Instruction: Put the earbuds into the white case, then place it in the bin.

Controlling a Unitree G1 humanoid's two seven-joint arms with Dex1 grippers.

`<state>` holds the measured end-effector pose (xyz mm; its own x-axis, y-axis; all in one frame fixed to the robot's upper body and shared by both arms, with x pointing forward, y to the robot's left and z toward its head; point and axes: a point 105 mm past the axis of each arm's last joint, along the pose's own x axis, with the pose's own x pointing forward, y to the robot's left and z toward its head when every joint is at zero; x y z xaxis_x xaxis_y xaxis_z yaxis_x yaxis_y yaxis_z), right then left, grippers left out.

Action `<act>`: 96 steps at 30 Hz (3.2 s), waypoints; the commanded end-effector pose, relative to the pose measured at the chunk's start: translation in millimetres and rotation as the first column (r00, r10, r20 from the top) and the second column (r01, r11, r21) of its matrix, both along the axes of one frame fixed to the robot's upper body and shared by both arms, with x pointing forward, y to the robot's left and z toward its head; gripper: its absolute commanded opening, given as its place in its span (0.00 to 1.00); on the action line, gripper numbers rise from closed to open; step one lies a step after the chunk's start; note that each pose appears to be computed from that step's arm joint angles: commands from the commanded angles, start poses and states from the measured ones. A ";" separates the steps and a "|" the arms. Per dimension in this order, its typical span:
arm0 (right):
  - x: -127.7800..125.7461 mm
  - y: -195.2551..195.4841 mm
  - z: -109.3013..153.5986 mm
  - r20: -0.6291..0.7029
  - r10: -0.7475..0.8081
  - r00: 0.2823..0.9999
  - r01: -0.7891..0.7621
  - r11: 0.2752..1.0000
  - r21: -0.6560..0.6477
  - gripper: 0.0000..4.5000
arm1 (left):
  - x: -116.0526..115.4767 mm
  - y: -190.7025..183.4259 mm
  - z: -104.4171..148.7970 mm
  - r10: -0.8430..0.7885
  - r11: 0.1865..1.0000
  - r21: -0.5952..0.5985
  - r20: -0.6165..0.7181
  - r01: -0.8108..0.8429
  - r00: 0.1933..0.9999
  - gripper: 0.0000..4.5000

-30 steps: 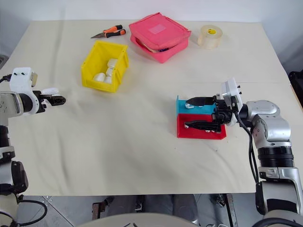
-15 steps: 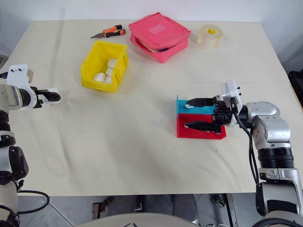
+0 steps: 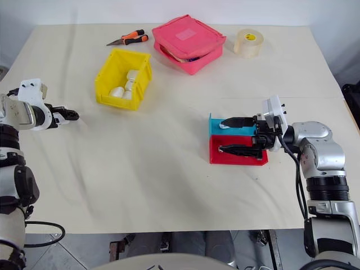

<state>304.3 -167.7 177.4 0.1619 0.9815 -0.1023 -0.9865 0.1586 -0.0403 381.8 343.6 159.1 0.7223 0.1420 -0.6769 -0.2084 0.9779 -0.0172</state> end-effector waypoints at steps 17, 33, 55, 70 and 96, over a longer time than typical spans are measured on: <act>0.4 -13.3 19.4 0.078 -0.059 0.995 0.060 0.998 -0.020 1.00 | 20.3 -45.2 71.2 -0.257 0.963 0.157 0.296 0.219 0.920 0.62; -34.0 -35.7 17.5 0.083 -0.241 0.967 0.244 0.970 -0.025 1.00 | -11.2 -275.9 124.0 -0.783 0.305 0.563 0.607 0.768 -0.134 0.62; -75.4 -50.0 -16.5 0.145 -0.632 0.761 0.643 0.705 -0.301 1.00 | -106.7 -349.8 5.9 -0.614 -0.143 0.488 0.638 0.861 -0.464 0.62; -101.0 -50.1 -29.3 0.202 -0.564 0.801 0.548 0.555 -0.626 0.72 | -133.2 -337.9 -11.0 -0.543 -0.192 0.463 0.685 0.865 -0.486 0.62; -66.3 -56.7 -30.0 0.222 -0.532 0.817 0.501 0.465 -0.730 0.52 | -142.3 -330.3 -13.4 -0.531 -0.192 0.466 0.691 0.864 -0.491 0.62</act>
